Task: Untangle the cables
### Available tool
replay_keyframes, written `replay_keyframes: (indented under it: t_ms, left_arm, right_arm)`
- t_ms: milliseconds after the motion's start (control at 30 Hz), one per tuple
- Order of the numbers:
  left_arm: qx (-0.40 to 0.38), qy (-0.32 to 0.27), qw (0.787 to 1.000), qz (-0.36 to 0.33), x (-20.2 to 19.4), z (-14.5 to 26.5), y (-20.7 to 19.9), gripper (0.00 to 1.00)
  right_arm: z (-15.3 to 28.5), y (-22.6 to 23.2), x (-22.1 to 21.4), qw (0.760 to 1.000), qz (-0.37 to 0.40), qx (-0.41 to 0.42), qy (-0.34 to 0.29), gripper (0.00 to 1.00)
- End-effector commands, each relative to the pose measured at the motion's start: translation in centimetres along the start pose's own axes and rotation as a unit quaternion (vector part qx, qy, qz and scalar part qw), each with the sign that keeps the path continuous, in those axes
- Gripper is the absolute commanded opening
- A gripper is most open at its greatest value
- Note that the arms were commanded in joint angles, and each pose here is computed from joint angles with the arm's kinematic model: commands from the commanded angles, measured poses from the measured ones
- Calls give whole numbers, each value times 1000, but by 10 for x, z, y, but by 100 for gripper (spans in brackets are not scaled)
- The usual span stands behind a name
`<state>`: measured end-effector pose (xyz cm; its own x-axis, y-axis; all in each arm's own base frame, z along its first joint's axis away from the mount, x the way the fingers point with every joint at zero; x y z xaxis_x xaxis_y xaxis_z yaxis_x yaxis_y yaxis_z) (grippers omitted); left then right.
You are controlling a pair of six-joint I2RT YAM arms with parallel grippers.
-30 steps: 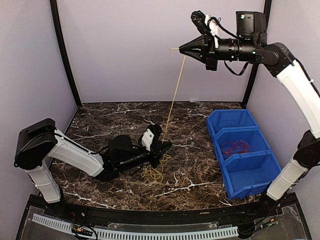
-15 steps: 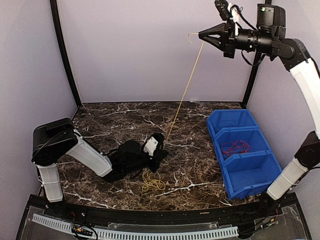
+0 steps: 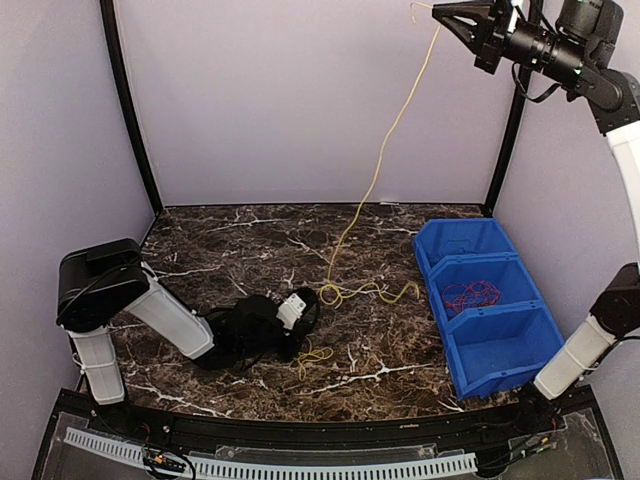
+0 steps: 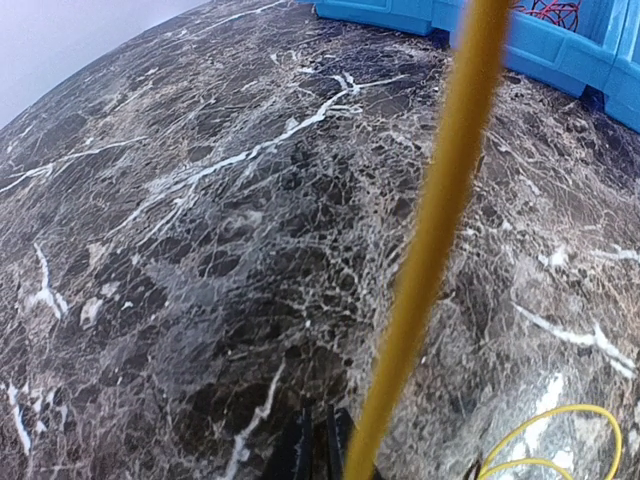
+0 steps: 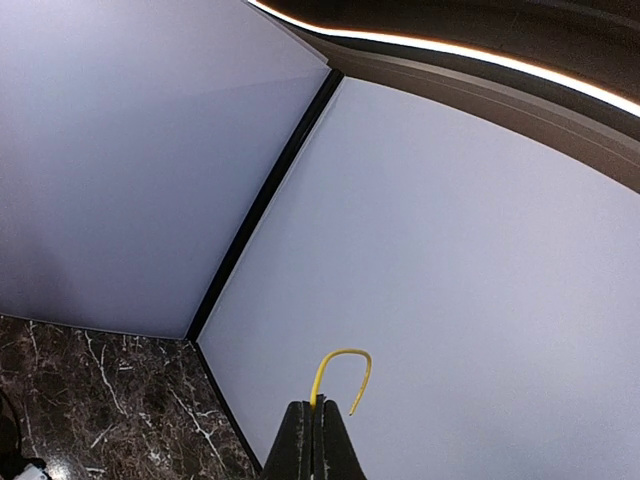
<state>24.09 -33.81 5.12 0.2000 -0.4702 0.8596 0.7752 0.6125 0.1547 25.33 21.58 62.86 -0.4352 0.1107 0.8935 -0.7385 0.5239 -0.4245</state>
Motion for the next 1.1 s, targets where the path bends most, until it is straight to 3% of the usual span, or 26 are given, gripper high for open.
replay_keyframes:
  t_ms: [0, 200, 433, 567, 700, 933, 1067]
  left_arm:
    - [21, -6, 1000, 2, 4, 19, 10, 6]
    - [38, -23, 999, 21, 4, 37, 17, 7]
    - [56, -97, 992, 53, 41, 63, 28, 25]
    - [49, -133, 988, 55, 58, 75, 29, 23]
    - [68, -135, 987, 61, 66, 80, 36, 24]
    - [108, -82, 989, 66, 67, 76, 47, 49]
    - [116, -81, 987, 80, 67, 79, 50, 53]
  right_arm:
    - [3, -12, 10, 999, 24, -34, -18, 0]
    - [-5, -6, -12, 1000, 8, -16, 3, 0]
    - [-21, 13, -58, 997, -50, 37, 36, 0]
    - [-26, 23, -95, 993, -76, 49, 71, 0]
    - [-25, 30, -117, 991, -81, 50, 96, 0]
    - [-16, 35, -135, 988, -74, 39, 129, 0]
    - [-6, 35, -133, 988, -58, 28, 140, 0]
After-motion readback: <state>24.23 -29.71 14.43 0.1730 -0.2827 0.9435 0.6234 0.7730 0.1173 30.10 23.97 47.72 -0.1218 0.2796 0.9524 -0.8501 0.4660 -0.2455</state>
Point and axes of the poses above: each gripper's point midway between its finger pads, its own z axis back along the fingers, its own y axis along the line the jaws close on, x = y × z, the point moved 4 cm from there along z, back along the fingers, and after that the axes turned 6 degrees about -z, right-handed, at the moved point
